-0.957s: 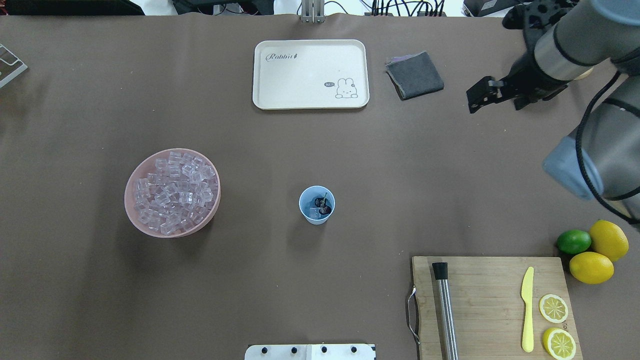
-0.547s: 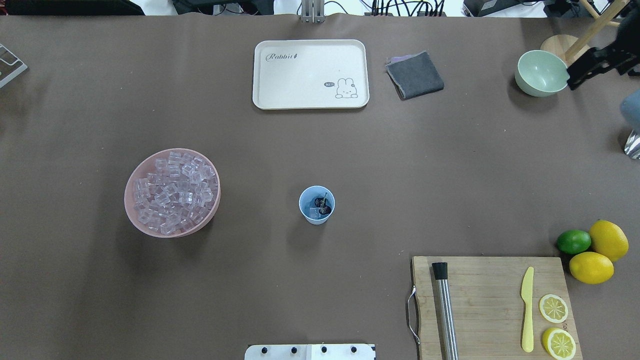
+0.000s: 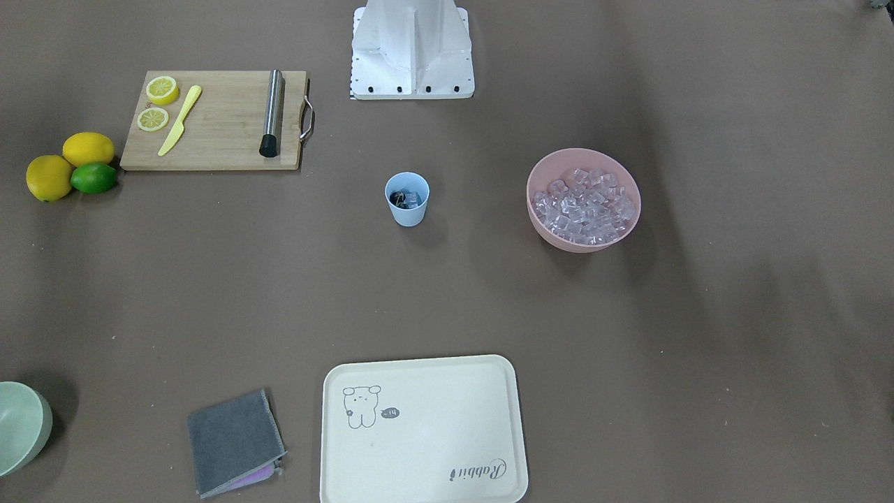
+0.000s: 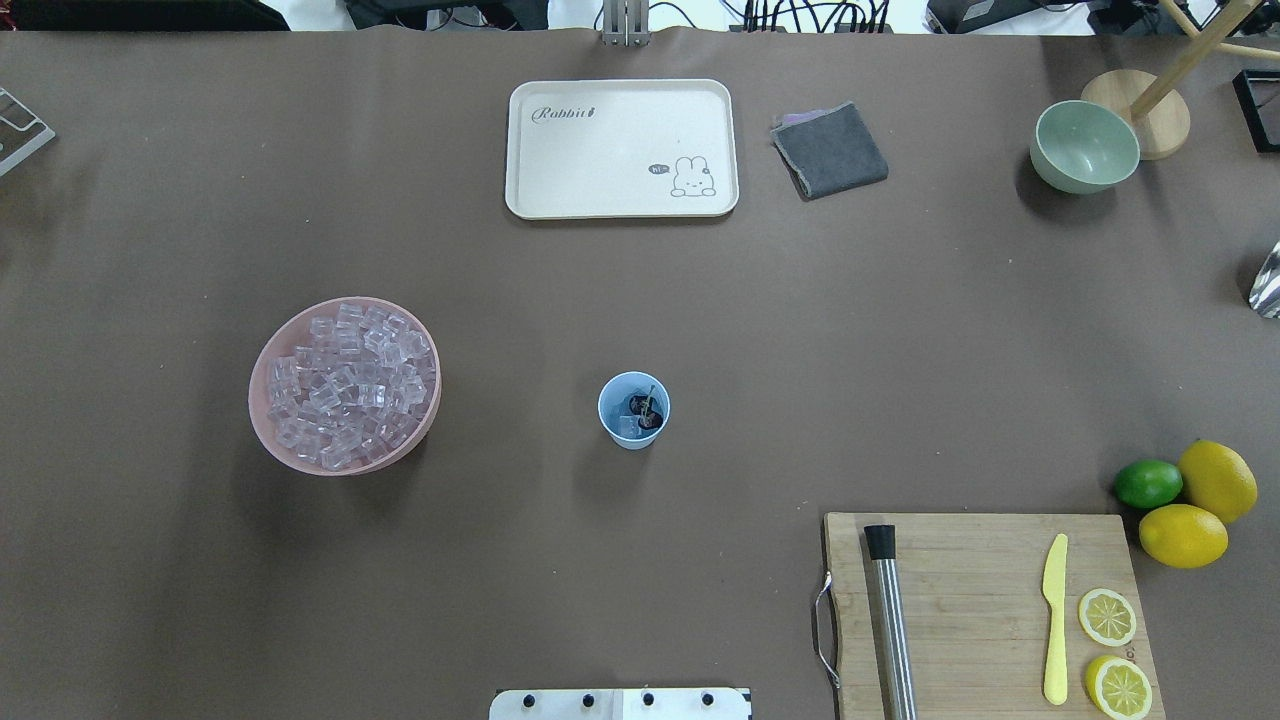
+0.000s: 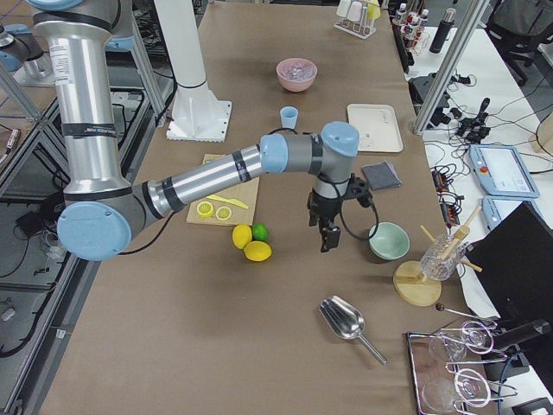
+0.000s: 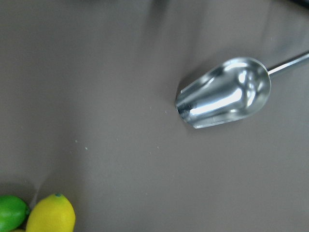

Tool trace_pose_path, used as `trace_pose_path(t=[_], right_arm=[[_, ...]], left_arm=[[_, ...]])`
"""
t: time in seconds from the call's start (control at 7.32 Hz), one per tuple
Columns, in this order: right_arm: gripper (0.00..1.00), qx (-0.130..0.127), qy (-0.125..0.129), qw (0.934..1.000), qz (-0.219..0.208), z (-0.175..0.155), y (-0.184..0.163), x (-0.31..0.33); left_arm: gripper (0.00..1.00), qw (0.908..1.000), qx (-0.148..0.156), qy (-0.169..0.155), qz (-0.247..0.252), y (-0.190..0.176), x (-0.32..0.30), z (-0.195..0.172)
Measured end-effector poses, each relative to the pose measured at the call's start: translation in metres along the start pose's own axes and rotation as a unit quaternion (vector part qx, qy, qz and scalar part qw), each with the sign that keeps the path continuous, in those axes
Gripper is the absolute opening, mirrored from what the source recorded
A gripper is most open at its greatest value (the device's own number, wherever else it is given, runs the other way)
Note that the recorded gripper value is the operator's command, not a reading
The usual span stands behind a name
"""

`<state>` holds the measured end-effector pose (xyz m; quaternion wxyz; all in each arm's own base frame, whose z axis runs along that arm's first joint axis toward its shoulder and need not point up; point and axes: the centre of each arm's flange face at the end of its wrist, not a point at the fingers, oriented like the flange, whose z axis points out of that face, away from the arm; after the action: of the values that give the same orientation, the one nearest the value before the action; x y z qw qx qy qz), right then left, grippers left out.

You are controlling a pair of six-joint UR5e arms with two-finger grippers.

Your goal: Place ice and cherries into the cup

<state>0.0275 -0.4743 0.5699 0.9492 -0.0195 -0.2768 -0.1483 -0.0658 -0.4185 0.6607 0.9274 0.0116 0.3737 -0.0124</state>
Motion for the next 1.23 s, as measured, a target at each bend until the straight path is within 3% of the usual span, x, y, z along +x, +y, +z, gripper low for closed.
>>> trace_pose_path(t=[0.27,0.68,0.96,1.23], right_arm=[[1.0,-0.029,-0.006,0.9994,0.019,0.029,0.025,0.019],[1.0,-0.045,-0.02,0.9983,0.032,0.047,0.029,0.028],[1.0,-0.036,-0.038,0.9975,0.046,0.043,0.026,0.031],[1.0,-0.012,-0.069,0.9929,0.096,0.031,0.032,0.044]], left_arm=[[0.99,1.0,0.0,0.0,0.001,0.0,0.0,0.0],[0.99,1.0,0.0,0.0,0.001,0.0,0.0,0.0],[0.99,1.0,0.0,0.0,0.002,0.0,0.0,0.0],[0.99,1.0,0.001,0.001,0.003,-0.001,0.001,-0.001]])
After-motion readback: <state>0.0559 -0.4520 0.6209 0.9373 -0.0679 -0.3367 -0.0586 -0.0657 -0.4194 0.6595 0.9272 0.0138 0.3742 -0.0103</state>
